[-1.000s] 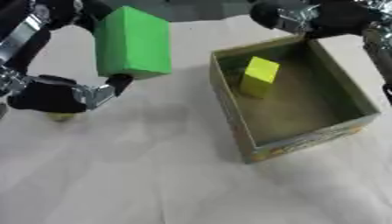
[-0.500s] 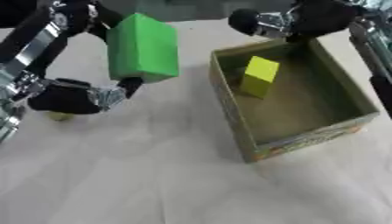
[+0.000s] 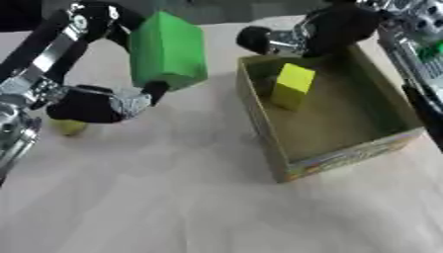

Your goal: Pick up the objects with one hand, pass them to the other hand, and then place them into the box on the other side of the table.

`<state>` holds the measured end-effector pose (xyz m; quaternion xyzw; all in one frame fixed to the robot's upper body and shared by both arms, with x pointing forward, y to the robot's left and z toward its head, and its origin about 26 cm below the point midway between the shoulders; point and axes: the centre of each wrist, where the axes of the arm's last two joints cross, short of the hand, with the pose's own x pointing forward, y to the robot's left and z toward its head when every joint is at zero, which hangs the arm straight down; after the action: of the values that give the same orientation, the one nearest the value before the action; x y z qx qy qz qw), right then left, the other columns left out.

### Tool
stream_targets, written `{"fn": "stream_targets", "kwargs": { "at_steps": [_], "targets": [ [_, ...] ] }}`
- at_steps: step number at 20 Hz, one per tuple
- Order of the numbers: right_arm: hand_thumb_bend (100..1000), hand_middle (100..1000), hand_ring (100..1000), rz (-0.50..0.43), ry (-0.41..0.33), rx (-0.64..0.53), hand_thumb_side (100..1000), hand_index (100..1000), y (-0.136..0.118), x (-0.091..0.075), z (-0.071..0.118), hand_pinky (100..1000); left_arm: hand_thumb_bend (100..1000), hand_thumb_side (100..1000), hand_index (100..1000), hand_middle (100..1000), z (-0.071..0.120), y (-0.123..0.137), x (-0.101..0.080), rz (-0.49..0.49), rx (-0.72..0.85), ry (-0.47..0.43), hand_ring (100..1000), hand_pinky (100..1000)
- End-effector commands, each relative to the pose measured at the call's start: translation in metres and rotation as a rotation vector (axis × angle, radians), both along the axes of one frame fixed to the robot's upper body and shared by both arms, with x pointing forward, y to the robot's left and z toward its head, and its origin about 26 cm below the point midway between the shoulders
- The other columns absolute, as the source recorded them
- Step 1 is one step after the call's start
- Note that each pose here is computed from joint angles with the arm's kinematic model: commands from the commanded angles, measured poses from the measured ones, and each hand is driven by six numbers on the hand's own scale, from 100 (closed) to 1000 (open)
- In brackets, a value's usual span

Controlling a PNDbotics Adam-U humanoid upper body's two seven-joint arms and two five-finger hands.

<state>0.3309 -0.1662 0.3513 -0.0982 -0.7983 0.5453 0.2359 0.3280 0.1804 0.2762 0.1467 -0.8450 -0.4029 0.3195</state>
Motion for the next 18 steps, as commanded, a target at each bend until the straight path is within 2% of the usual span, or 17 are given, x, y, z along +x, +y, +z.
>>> {"fn": "stream_targets", "kwargs": {
  "at_steps": [1, 7, 12, 18],
  "targets": [
    [508, 844, 861, 0.003, -0.056, -0.049, 456, 871, 0.003, -0.004, 0.008, 1000, 100, 128, 567, 463, 0.007, 0.000, -0.001, 0.013, 0.008, -0.025, 556, 717],
    [540, 844, 886, -0.006, -0.116, -0.128, 456, 871, 0.009, -0.003, 0.008, 1000, 100, 127, 567, 463, 0.006, -0.002, 0.001, 0.023, 0.013, -0.027, 556, 717],
    [580, 828, 869, -0.010, -0.164, -0.129, 450, 864, 0.015, -0.004, 0.009, 1000, 100, 128, 568, 463, 0.005, -0.004, 0.001, 0.031, 0.016, -0.025, 556, 716],
    [569, 826, 841, -0.033, -0.161, -0.150, 468, 863, 0.022, 0.001, 0.006, 920, 100, 116, 568, 463, 0.005, -0.006, 0.001, 0.035, 0.019, -0.030, 556, 715]
  ]
}}
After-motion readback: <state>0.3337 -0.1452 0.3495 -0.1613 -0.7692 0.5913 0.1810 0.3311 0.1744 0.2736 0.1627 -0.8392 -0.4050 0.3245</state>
